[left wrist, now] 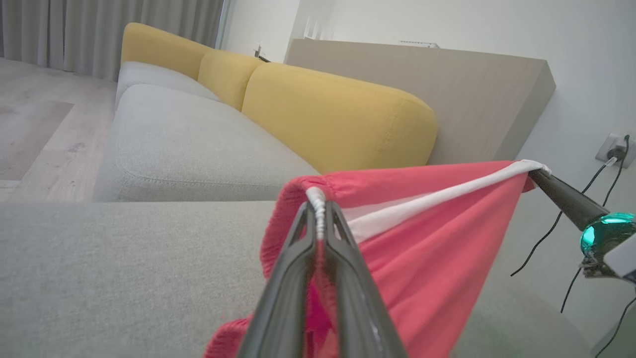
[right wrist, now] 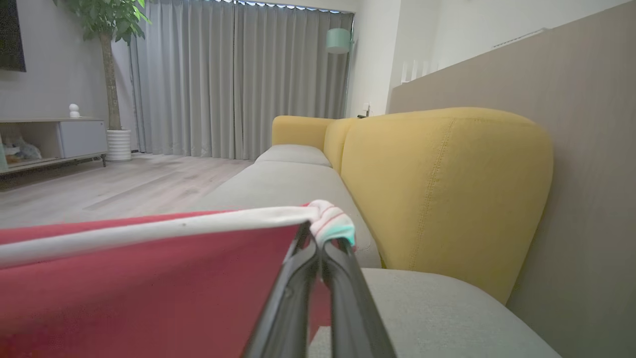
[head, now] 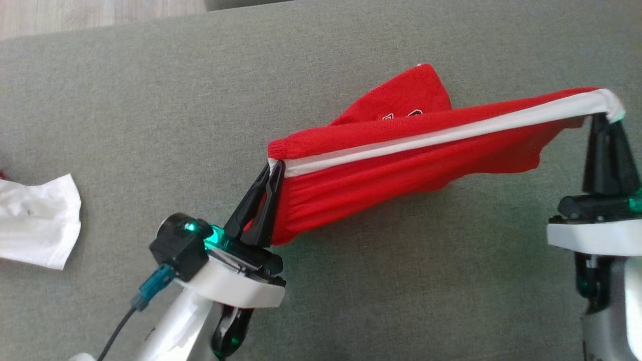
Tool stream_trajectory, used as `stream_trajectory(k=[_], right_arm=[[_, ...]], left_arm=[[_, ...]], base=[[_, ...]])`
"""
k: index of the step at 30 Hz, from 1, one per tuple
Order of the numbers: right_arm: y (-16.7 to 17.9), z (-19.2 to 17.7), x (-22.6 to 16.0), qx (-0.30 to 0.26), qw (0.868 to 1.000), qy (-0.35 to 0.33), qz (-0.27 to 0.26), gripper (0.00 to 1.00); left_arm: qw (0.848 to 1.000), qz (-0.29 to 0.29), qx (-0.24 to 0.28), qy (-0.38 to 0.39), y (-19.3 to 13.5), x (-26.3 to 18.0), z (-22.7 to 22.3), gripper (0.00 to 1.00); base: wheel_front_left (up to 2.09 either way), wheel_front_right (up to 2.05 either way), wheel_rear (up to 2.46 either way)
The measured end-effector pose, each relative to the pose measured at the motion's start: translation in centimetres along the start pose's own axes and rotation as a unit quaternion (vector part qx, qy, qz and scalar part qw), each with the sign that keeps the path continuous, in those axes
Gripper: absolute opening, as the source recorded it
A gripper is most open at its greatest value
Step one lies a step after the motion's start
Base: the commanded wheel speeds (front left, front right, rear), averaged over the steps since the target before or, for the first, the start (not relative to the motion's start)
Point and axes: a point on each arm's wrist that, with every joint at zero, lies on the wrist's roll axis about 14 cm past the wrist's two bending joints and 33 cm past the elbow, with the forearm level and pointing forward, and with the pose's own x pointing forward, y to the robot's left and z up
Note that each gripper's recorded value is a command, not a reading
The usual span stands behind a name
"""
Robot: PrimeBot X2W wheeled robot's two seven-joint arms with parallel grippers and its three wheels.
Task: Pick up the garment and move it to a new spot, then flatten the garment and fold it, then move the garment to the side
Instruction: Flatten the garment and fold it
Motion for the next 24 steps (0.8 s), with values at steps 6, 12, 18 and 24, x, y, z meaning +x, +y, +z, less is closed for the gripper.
stream_trajectory(k=[6,12,18,24], right_arm=[[1.7,-1.7,-0.1,-0.008,0.999,0.027,0.034,0.00],[2.5,-3.3,-0.5,-0.020,0.997,0.055,0.059,0.00],[2.6,-3.9,-1.1,-0.018,0.995,0.068,0.066,0.00],[2.8,-4.7,-1.8,-0.017,0.994,0.082,0.069,0.00]], left_arm=[[0.999,0.014,0.008,0.041,0.8,-0.3,-2.5,0.81],[0.993,0.000,0.012,0.120,0.0,-1.7,-7.1,1.00],[0.986,0.026,-0.053,0.159,0.4,-2.2,-8.7,1.00],[0.984,-0.008,-0.081,0.160,-1.5,1.0,-6.5,1.00]], base=[[0.00,0.00,0.00],[0.00,0.00,0.00],[0.00,0.00,0.00],[0.00,0.00,0.00]])
